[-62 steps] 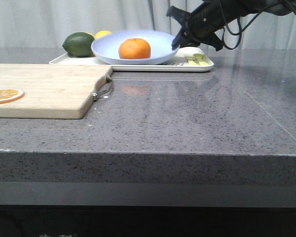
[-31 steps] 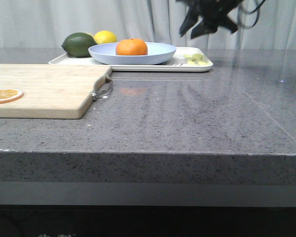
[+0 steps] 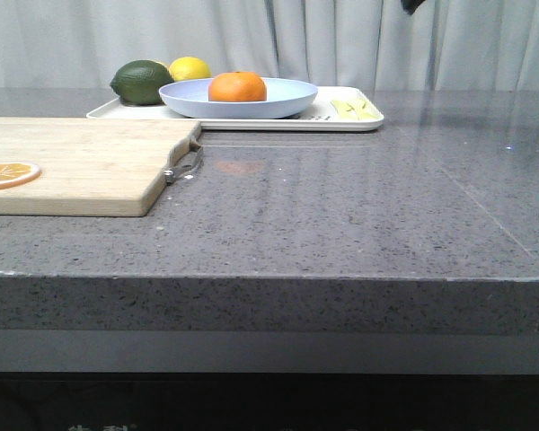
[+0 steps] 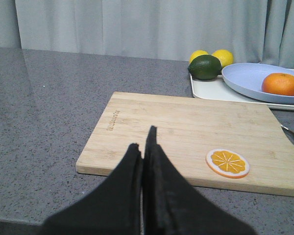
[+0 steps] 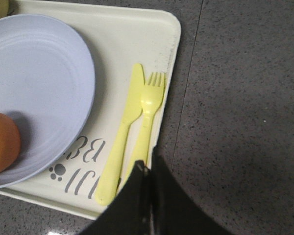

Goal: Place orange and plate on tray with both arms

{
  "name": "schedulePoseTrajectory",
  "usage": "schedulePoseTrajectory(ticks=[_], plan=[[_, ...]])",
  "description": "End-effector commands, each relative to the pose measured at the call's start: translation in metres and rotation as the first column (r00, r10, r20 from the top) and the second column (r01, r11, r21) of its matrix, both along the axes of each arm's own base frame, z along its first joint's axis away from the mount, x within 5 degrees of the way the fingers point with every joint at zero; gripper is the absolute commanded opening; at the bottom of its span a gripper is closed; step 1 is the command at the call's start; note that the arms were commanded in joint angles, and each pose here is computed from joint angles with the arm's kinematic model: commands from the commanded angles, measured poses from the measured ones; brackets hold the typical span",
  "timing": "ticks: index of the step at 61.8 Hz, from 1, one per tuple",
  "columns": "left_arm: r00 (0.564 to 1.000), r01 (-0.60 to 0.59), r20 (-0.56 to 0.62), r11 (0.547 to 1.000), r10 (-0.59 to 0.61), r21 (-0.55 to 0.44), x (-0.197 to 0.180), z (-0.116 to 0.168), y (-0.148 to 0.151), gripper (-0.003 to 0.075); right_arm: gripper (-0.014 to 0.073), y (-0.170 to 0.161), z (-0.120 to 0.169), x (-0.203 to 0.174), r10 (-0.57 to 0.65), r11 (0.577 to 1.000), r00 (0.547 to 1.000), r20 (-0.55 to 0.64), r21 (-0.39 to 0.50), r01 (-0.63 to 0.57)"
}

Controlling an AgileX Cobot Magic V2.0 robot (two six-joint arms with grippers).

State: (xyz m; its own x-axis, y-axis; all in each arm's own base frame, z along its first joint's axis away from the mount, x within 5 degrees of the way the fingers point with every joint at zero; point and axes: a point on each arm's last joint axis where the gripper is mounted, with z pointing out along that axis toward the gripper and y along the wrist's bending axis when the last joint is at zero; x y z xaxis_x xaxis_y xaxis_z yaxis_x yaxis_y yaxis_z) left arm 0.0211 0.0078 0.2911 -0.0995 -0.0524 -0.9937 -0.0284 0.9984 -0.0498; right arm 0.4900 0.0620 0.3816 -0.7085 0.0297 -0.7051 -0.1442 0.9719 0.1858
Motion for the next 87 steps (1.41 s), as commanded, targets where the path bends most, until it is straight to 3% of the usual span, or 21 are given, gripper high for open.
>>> schedulePoseTrajectory(ticks=[1, 14, 23, 38, 53, 67, 80, 87], plan=[[0.996, 0.011, 0.091, 1.0, -0.011, -0.007, -0.001, 0.014, -0.001, -0.0018, -0.006, -0.008, 0.054, -0.043, 0.002, 1.0, 0.999, 0.037, -0.028, -0.001], [0.996, 0.011, 0.091, 1.0, -0.011, -0.007, -0.001, 0.014, -0.001, -0.0018, -0.0062, -0.026, 0.044, -0.087, -0.02, 0.977, 0.993, -0.12, -0.214, -0.006], [0.996, 0.011, 0.091, 1.0, -0.011, -0.007, -0.001, 0.014, -0.001, -0.0018, -0.0062, -0.046, 0.023, -0.125, -0.058, 0.974, 0.967, -0.248, -0.227, 0.0], [0.996, 0.011, 0.091, 1.0, -0.011, -0.007, -0.001, 0.014, -0.001, -0.0018, -0.0062, -0.08, -0.004, -0.2, -0.138, 0.967, 0.954, -0.265, -0.242, 0.073], [0.996, 0.011, 0.091, 1.0, -0.011, -0.007, -0.001, 0.014, -0.001, -0.0018, -0.0062, -0.07, -0.034, -0.266, -0.132, 0.972, 0.991, -0.013, -0.198, 0.127], [0.996, 0.011, 0.091, 1.0, -0.011, -0.007, -0.001, 0.014, -0.001, -0.0018, -0.0062, -0.066, -0.07, -0.328, -0.135, 0.97, 0.966, 0.223, -0.17, 0.174], [0.996, 0.011, 0.091, 1.0, -0.011, -0.007, -0.001, 0.014, -0.001, -0.0018, -0.0062, -0.064, -0.079, -0.38, -0.152, 0.97, 0.868, 0.473, -0.098, 0.223], [0.996, 0.011, 0.091, 1.0, -0.011, -0.007, -0.001, 0.014, -0.001, -0.0018, -0.0062, -0.063, -0.08, -0.402, -0.157, 0.968, 0.783, 0.602, -0.061, 0.241]])
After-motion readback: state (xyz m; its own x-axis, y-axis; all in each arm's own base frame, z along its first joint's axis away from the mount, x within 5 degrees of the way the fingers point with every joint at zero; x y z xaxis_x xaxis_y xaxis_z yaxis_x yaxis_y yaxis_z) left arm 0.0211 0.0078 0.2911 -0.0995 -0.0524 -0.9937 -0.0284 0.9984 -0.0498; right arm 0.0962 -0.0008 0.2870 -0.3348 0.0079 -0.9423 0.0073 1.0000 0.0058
